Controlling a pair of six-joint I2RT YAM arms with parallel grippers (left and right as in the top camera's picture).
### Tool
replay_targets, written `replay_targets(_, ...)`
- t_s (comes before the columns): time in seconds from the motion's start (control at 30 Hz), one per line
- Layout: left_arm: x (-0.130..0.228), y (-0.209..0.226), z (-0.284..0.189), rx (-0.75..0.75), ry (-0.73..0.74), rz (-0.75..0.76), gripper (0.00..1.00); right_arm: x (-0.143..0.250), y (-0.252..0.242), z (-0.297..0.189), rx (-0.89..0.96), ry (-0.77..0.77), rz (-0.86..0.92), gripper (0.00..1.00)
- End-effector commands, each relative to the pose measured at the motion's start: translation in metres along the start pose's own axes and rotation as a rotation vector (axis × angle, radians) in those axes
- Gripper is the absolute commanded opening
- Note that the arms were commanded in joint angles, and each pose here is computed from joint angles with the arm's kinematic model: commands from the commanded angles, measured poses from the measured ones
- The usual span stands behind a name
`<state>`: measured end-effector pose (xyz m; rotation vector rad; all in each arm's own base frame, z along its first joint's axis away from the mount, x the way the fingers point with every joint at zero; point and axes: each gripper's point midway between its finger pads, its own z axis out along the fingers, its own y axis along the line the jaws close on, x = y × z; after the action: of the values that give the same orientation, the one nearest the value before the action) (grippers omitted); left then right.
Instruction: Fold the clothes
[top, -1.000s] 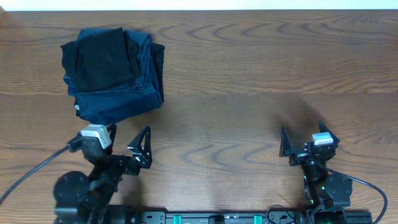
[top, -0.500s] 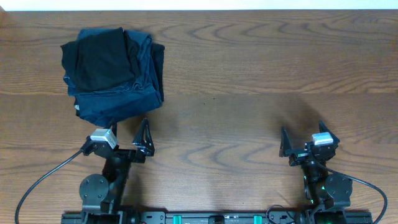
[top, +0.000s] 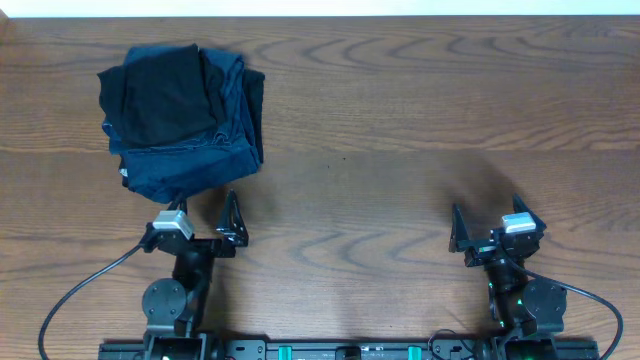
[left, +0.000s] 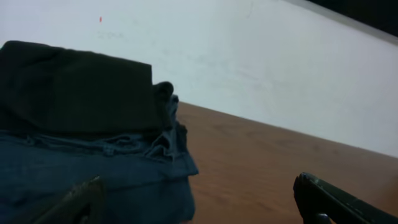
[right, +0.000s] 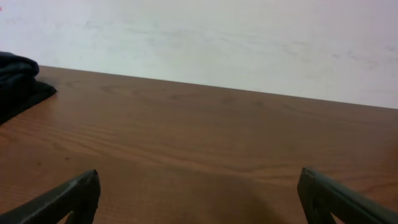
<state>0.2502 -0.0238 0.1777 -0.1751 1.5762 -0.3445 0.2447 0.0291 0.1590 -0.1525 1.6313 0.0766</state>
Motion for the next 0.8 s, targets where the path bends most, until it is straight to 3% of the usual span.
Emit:
replay_targets(0.0, 0.003, 0.002, -0.002, -0.007, -0.001, 0.074, 0.98, 0.000, 0.003, 0.000, -0.011, -0.003, -0.013, 0.99)
replay_targets(0.43, 0.037, 0.013, -0.007, -0.035, 0.139, 0.285, 0.98, 0.000, 0.003, 0.000, -0.011, -0.003, -0.013, 0.99)
replay_targets(0.77, 0.038, 0.010, -0.007, -0.020, 0.141, 0.300, 0.98, 0.000, 0.003, 0.000, -0.011, -0.002, -0.013, 0.99)
